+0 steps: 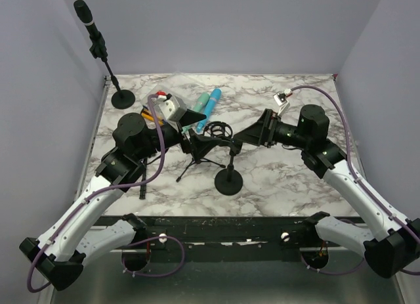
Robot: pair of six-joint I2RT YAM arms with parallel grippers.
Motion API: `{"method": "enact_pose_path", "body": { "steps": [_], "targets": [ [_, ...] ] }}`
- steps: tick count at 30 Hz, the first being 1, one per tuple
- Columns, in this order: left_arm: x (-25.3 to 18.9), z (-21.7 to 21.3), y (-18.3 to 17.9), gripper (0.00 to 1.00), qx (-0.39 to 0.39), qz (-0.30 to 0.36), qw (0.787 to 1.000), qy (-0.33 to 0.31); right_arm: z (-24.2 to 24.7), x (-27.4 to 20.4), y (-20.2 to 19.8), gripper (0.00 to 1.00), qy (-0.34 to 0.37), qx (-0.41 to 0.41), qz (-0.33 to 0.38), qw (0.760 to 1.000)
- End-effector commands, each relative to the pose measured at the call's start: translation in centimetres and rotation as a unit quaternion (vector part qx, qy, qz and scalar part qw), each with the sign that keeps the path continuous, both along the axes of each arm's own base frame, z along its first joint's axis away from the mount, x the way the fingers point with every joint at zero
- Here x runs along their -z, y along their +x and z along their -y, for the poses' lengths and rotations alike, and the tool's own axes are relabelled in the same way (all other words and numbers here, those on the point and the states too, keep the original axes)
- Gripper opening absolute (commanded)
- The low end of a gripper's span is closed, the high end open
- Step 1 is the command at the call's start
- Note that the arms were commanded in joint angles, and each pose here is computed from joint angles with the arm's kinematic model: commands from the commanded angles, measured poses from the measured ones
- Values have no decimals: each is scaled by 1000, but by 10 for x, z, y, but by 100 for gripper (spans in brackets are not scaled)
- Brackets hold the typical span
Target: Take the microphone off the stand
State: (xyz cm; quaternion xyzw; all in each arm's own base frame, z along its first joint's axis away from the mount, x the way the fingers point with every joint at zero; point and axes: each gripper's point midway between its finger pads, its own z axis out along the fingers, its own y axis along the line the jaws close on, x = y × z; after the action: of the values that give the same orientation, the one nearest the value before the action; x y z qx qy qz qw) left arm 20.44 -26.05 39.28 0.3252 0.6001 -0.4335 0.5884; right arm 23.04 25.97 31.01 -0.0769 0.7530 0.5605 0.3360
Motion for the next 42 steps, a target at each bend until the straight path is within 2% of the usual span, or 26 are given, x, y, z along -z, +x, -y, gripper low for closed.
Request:
{"method": "enact_pose_path", "body": {
  "steps": [1,7,16,32,42],
  "targets": [
    [-8,0,-5,99,-3,19,1000,6,-8,-5,-3,100,-3,-15,0,1000],
    [-3,5,-5,99,-5,20,1000,12,-8,10,3,94,-27,-4,-13,1000],
    [-4,1,-5,99,-25,31,999,14,3,56,-1,73,-71,18,-45,996],
    [-12,-26,10,98,-115,45,992,-6,32,169,-9,76,-169,69,-90,979],
    [-11,-30,14,99,-133,44,990,-9,41,202,-13,79,-186,92,-107,972]
  ]
}}
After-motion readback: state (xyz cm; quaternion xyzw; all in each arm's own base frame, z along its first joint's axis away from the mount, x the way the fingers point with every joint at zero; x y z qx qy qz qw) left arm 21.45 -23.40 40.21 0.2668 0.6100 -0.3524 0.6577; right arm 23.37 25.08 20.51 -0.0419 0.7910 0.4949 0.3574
